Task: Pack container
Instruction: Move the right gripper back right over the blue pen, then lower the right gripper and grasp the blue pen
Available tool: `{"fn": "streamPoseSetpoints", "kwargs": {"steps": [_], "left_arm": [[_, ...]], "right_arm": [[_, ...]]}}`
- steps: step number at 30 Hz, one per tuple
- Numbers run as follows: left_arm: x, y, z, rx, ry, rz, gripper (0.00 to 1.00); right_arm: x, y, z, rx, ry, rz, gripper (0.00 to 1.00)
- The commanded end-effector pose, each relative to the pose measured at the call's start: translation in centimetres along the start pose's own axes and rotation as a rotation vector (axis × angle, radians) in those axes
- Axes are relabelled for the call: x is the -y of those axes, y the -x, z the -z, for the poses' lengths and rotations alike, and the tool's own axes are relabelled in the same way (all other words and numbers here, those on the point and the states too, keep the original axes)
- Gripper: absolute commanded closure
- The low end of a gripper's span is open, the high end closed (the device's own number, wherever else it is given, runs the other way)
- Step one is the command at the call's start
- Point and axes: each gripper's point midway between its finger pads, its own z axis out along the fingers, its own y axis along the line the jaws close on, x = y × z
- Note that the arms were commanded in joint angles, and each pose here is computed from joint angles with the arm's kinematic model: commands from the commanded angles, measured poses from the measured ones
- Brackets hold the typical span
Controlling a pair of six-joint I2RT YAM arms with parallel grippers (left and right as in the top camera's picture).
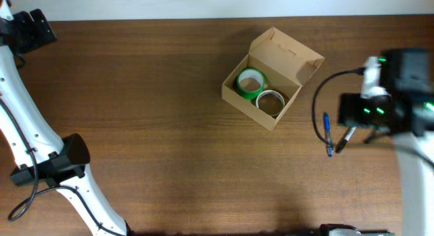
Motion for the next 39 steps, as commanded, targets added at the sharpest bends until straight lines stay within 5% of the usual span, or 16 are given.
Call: {"fn": "streamPoseSetpoints", "kwargs": {"steps": [1, 9, 26, 39], "left_arm": [[-0.1, 0.2, 1.4, 0.026, -0.005, -0.004, 0.00], [-0.1, 0.2, 1.4, 0.026, -0.006, -0.004, 0.00], [-0.1, 0.2, 1.4, 0.026, -0.005, -0.005, 0.00], [-0.1, 0.2, 1.4, 0.026, -0.005, -0.004, 0.00]], "right_arm": [[0.9, -0.9, -4.9, -0.112, -0.031, 0.023, 0.21], [1.8, -3.2, -13.4, -0.399, 0.012, -0.009, 0.42], [0.2, -5.2, -18.6, -0.545, 0.108, 0.022, 0.42], [0.0, -6.2, -21.0, -0.593, 0.108, 0.010, 0.50]]}}
